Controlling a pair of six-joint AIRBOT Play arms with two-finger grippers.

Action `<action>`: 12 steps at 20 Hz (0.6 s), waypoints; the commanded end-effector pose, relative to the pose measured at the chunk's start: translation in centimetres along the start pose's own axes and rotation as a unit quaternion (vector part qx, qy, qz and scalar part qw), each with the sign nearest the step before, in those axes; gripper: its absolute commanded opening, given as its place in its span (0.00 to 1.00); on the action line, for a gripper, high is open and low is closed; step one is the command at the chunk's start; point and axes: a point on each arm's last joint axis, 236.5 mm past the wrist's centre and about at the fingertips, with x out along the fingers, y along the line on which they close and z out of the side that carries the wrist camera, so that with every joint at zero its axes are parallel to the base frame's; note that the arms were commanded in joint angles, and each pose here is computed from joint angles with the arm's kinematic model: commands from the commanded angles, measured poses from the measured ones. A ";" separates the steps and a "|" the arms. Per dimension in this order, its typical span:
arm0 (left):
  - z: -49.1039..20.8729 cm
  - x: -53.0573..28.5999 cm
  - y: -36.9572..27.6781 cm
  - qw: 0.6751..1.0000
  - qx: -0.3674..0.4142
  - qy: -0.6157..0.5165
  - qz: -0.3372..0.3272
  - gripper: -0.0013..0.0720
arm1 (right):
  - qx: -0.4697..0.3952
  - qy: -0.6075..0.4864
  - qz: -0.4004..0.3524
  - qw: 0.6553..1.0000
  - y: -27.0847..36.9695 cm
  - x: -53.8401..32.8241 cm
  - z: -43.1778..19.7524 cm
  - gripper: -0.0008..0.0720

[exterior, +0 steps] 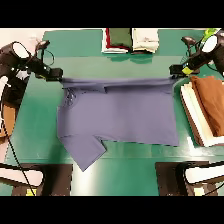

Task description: Fold the shirts.

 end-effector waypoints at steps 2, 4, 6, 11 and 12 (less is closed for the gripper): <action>-5.7 2.7 0.1 0.995 -0.014 0.094 -0.013 0.05 | 0.001 0.045 0.001 0.999 0.0 2.2 -5.6 0.03; -6.9 4.1 0.0 0.994 -0.026 0.102 -0.020 0.05 | 0.010 0.055 0.001 0.998 -0.1 3.5 -7.8 0.04; -7.1 4.8 0.0 0.994 -0.032 0.098 -0.023 0.06 | 0.020 0.058 0.009 0.998 0.2 4.7 -9.0 0.04; -8.3 4.6 -0.2 0.991 -0.043 0.124 -0.027 0.63 | 0.048 0.042 0.060 0.996 2.5 4.9 -8.4 0.50; -8.7 4.3 -0.2 0.989 -0.053 0.133 -0.023 0.67 | 0.051 0.032 0.072 0.996 3.0 4.0 -7.4 0.50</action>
